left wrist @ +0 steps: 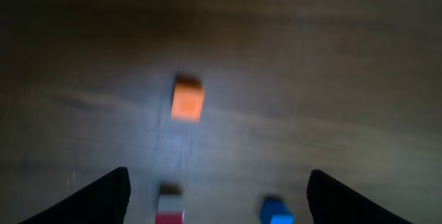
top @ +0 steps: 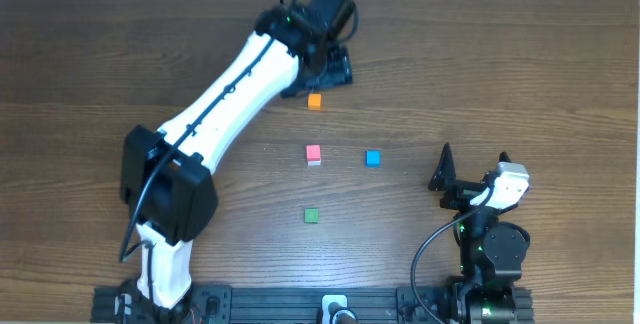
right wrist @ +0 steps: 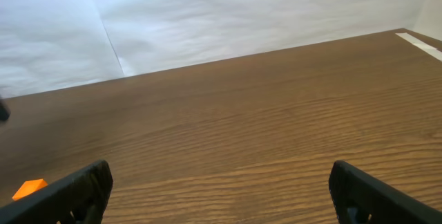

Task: Stack Cubes

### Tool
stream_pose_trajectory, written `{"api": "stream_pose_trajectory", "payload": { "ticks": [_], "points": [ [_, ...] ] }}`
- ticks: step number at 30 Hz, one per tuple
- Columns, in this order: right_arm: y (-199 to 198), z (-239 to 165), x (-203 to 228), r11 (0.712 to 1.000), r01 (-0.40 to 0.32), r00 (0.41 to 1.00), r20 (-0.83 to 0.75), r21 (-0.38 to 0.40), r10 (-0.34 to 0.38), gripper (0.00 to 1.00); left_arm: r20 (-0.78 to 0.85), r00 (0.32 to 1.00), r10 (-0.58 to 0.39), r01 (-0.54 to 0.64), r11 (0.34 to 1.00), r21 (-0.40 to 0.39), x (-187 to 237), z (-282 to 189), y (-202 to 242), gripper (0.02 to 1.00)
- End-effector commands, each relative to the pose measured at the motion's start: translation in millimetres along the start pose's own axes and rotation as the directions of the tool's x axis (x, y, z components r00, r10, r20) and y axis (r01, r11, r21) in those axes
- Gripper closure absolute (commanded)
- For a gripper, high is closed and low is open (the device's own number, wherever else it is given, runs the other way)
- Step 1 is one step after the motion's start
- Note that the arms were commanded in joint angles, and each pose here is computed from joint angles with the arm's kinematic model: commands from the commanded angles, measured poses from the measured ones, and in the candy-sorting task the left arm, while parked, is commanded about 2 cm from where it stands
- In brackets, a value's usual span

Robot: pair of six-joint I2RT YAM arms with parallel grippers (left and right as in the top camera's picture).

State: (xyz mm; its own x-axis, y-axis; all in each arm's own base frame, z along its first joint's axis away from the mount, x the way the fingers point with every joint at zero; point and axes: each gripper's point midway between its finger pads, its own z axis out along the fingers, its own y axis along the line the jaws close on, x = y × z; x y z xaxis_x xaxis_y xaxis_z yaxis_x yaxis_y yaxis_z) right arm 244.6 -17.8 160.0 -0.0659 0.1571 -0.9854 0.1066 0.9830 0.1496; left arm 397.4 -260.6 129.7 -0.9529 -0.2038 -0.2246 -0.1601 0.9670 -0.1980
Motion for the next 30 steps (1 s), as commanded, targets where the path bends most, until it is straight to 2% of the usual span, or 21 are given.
{"api": "stream_pose_trajectory", "payload": {
  "ticks": [1, 5, 13, 21, 30],
  "points": [
    [1.7, 0.3, 2.6, 1.0, 0.001, 1.0, 0.001, -0.011, -0.001, 0.009, -0.062, 0.997, 0.039, -0.042, 0.998, -0.055, -3.2, 42.5, 9.4, 0.2],
    [1.7, 0.3, 2.6, 1.0, 0.001, 1.0, 0.001, -0.011, -0.001, 0.007, -0.114, 0.992, 0.049, -0.061, 0.992, -0.106, 6.7, 60.7, 20.2, 0.224],
    [1.7, 0.3, 2.6, 1.0, 0.001, 1.0, 0.001, -0.011, -0.001, 0.007, -0.179, 0.979, 0.097, -0.124, 0.981, -0.147, 20.3, 90.6, 28.5, 0.253],
    [1.7, 0.3, 2.6, 1.0, 0.001, 1.0, 0.001, -0.011, -0.001, 0.009, -0.181, 0.964, 0.195, -0.219, 0.968, -0.125, 19.5, 102.4, 24.2, 0.27],
    [1.7, 0.3, 2.6, 1.0, 0.001, 1.0, 0.001, -0.011, -0.001, 0.009, -0.198, 0.955, 0.219, -0.248, 0.96, -0.133, 21.6, 113.6, 28.4, 0.279]
  ]
}}
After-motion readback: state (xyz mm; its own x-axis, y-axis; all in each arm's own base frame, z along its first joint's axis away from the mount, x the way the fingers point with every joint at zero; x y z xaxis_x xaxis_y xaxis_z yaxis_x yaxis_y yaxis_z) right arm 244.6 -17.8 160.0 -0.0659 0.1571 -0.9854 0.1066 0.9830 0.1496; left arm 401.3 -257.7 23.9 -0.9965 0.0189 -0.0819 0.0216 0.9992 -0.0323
